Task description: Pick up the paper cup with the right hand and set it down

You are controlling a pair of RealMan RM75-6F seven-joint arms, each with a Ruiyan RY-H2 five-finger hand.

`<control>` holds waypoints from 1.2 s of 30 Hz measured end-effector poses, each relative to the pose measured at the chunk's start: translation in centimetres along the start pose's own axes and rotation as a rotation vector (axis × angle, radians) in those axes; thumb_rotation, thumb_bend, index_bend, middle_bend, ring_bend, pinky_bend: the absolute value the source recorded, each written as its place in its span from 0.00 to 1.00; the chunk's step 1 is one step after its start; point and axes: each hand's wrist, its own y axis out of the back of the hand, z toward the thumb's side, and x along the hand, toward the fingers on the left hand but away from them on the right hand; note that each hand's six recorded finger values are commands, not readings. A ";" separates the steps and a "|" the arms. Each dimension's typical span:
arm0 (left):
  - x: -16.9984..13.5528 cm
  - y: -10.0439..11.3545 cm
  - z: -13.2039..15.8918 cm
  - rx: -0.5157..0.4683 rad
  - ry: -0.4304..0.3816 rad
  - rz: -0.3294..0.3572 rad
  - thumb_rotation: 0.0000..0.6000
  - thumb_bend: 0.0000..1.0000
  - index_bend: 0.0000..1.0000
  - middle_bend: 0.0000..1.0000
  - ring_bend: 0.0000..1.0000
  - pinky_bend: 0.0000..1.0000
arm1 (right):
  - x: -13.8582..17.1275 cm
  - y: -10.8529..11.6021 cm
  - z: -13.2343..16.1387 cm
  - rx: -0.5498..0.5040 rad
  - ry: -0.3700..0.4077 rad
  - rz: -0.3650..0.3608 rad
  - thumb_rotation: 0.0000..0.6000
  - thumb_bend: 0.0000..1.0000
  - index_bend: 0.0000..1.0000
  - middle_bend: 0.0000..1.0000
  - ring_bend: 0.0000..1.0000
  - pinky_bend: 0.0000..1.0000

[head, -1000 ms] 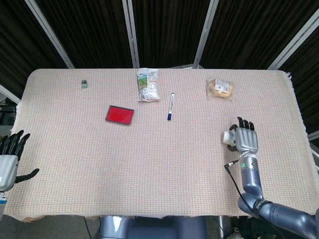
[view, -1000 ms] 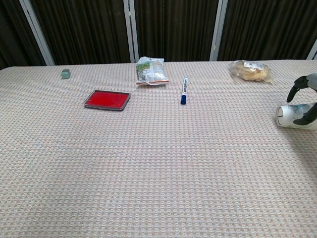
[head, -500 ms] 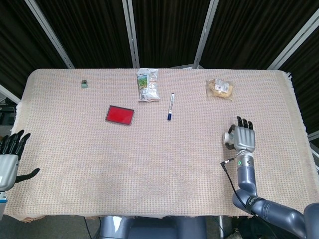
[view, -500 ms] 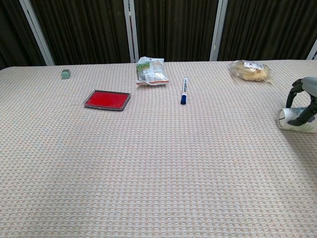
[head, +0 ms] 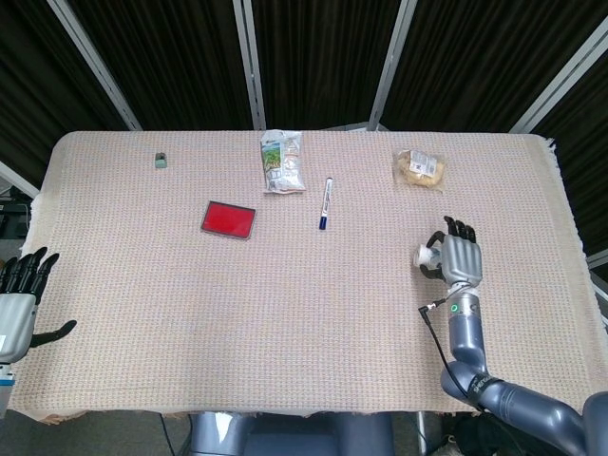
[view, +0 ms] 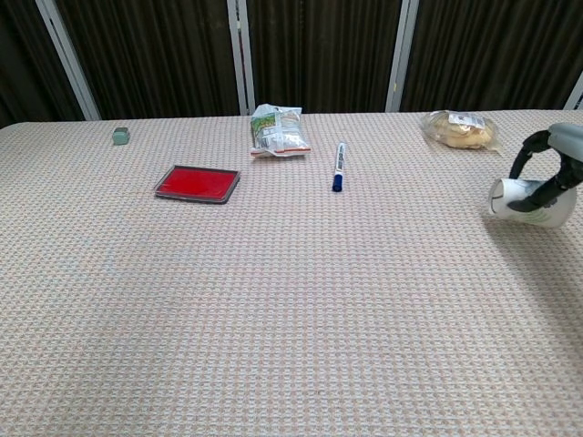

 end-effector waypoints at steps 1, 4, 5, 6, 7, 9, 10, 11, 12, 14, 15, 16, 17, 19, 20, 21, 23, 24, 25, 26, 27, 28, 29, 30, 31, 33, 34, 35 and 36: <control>0.0 0.0 0.0 0.000 0.000 0.000 1.00 0.08 0.00 0.00 0.00 0.00 | 0.1 0.2 0.4 -0.051 0.005 0.000 1.00 0.14 0.48 0.05 0.00 0.00; 0.0 0.0 0.0 -0.001 0.000 0.000 1.00 0.08 0.00 0.00 0.00 0.00 | 0.3 1.2 1.5 -0.233 0.019 -0.003 1.00 0.14 0.48 0.06 0.00 0.00; 0.0 0.0 0.0 -0.001 -0.001 0.000 1.00 0.08 0.00 0.00 0.00 0.00 | 0.3 1.6 1.9 -0.309 0.024 -0.004 1.00 0.13 0.48 0.06 0.00 0.00; 0.0 0.0 0.0 -0.001 -0.001 0.000 1.00 0.08 0.00 0.00 0.00 0.00 | 0.4 1.8 2.2 -0.367 0.027 -0.004 1.00 0.13 0.48 0.06 0.00 0.00; 0.0 0.0 0.0 -0.001 -0.001 -0.001 1.00 0.08 0.00 0.00 0.00 0.00 | 0.4 2.0 2.4 -0.424 0.029 -0.003 1.00 0.13 0.49 0.06 0.00 0.00; 0.0 0.0 0.0 -0.002 -0.001 -0.001 1.00 0.08 0.00 0.00 0.00 0.00 | 0.5 2.5 2.9 -0.551 0.029 0.005 1.00 0.13 0.49 0.06 0.00 0.00; 0.0 0.0 0.0 -0.001 -0.001 -0.001 1.00 0.08 0.00 0.00 0.00 0.00 | 0.6 2.6 3.1 -0.600 0.027 0.009 1.00 0.13 0.49 0.06 0.00 0.00; 0.0 0.0 0.0 -0.001 -0.001 0.000 1.00 0.08 0.00 0.00 0.00 0.00 | 0.6 2.7 3.2 -0.658 0.023 0.016 1.00 0.13 0.49 0.06 0.00 0.00; 0.0 0.0 0.0 -0.001 -0.001 -0.001 1.00 0.08 0.00 0.00 0.00 0.00 | 0.6 2.8 3.2 -0.690 0.019 0.019 1.00 0.13 0.49 0.06 0.00 0.00; 0.0 0.0 0.0 -0.001 -0.001 -0.001 1.00 0.08 0.00 0.00 0.00 0.00 | 0.7 2.6 3.0 -0.719 0.012 0.022 1.00 0.13 0.49 0.06 0.00 0.00; 0.0 0.0 0.0 -0.001 -0.001 -0.001 1.00 0.08 0.00 0.00 0.00 0.00 | 0.7 2.4 2.9 -0.720 0.010 0.022 1.00 0.13 0.49 0.06 0.00 0.00; 0.0 0.0 0.0 -0.001 -0.001 -0.001 1.00 0.08 0.00 0.00 0.00 0.00 | 0.8 2.2 2.8 -0.719 0.008 0.021 1.00 0.13 0.49 0.06 0.00 0.00; 0.0 0.0 0.0 -0.001 -0.001 0.000 1.00 0.08 0.00 0.00 0.00 0.00 | 0.9 1.8 2.6 -0.719 0.003 0.020 1.00 0.13 0.49 0.06 0.00 0.00; 0.0 0.0 0.0 0.000 -0.001 0.000 1.00 0.08 0.00 0.00 0.00 0.00 | 1.1 0.9 2.1 -0.720 -0.009 0.021 1.00 0.13 0.49 0.06 0.00 0.00; 0.0 0.0 0.0 -0.001 -0.001 0.000 1.00 0.08 0.00 0.00 0.00 0.00 | 1.2 0.5 1.9 -0.715 -0.016 0.022 1.00 0.13 0.49 0.06 0.00 0.00; 0.0 0.0 0.0 0.000 -0.001 0.000 1.00 0.08 0.00 0.00 0.00 0.00 | 1.2 0.1 1.6 -0.709 -0.022 0.023 1.00 0.13 0.49 0.06 0.00 0.00; 0.0 0.0 0.0 0.000 -0.001 0.000 1.00 0.08 0.00 0.00 0.00 0.00 | 1.3 -0.6 1.2 -0.695 -0.034 0.024 1.00 0.13 0.49 0.06 0.00 0.00; 0.0 0.0 0.0 0.000 -0.001 0.000 1.00 0.08 0.00 0.00 0.00 0.00 | 1.3 -0.8 1.0 -0.688 -0.039 0.024 1.00 0.13 0.49 0.06 0.00 0.00; 0.0 0.0 0.0 -0.001 -0.001 0.000 1.00 0.08 0.00 0.00 0.00 0.00 | 1.3 -1.1 0.8 -0.682 -0.044 0.023 1.00 0.13 0.49 0.06 0.00 0.00; 0.0 0.0 0.0 -0.001 0.000 0.000 1.00 0.08 0.00 0.00 0.00 0.00 | 1.3 -1.4 0.6 -0.678 -0.054 0.023 1.00 0.13 0.49 0.06 0.00 0.00; 0.0 0.0 0.0 -0.001 0.000 0.000 1.00 0.08 0.00 0.00 0.00 0.00 | 1.3 -1.6 0.4 -0.677 -0.063 0.022 1.00 0.13 0.49 0.06 0.00 0.00; 0.0 0.0 0.0 -0.001 -0.001 0.000 1.00 0.08 0.00 0.00 0.00 0.00 | 1.2 -1.8 0.1 -0.675 -0.074 0.021 1.00 0.13 0.49 0.06 0.00 0.00; 0.0 0.0 0.0 -0.001 0.000 0.001 1.00 0.08 0.00 0.00 0.00 0.00 | 1.2 -2.0 -0.2 -0.673 -0.082 0.020 1.00 0.13 0.49 0.06 0.00 0.00; 0.0 0.0 0.0 -0.001 0.000 0.000 1.00 0.08 0.00 0.00 0.00 0.00 | 1.2 -2.1 -0.4 -0.671 -0.091 0.019 1.00 0.13 0.49 0.06 0.00 0.00; 0.0 0.0 0.0 -0.001 -0.001 0.000 1.00 0.08 0.00 0.00 0.00 0.00 | 1.2 -2.2 -0.6 -0.670 -0.099 0.017 1.00 0.13 0.49 0.06 0.00 0.00; 0.0 0.0 0.0 -0.002 -0.001 0.000 1.00 0.08 0.00 0.00 0.00 0.00 | 1.2 -2.5 -1.3 -0.670 -0.121 0.014 1.00 0.13 0.49 0.06 0.00 0.00; 0.0 0.0 0.0 -0.002 -0.001 0.000 1.00 0.08 0.00 0.00 0.00 0.00 | 1.2 -2.6 -1.5 -0.672 -0.129 0.013 1.00 0.13 0.49 0.06 0.00 0.00; 0.0 0.0 0.0 -0.002 -0.001 0.000 1.00 0.08 0.00 0.00 0.00 0.00 | 1.2 -2.6 -1.8 -0.672 -0.137 0.011 1.00 0.13 0.49 0.06 0.00 0.00; 0.0 0.0 0.0 -0.001 -0.001 0.000 1.00 0.08 0.00 0.00 0.00 0.00 | 1.2 -2.7 -2.0 -0.671 -0.142 0.009 1.00 0.13 0.49 0.06 0.00 0.00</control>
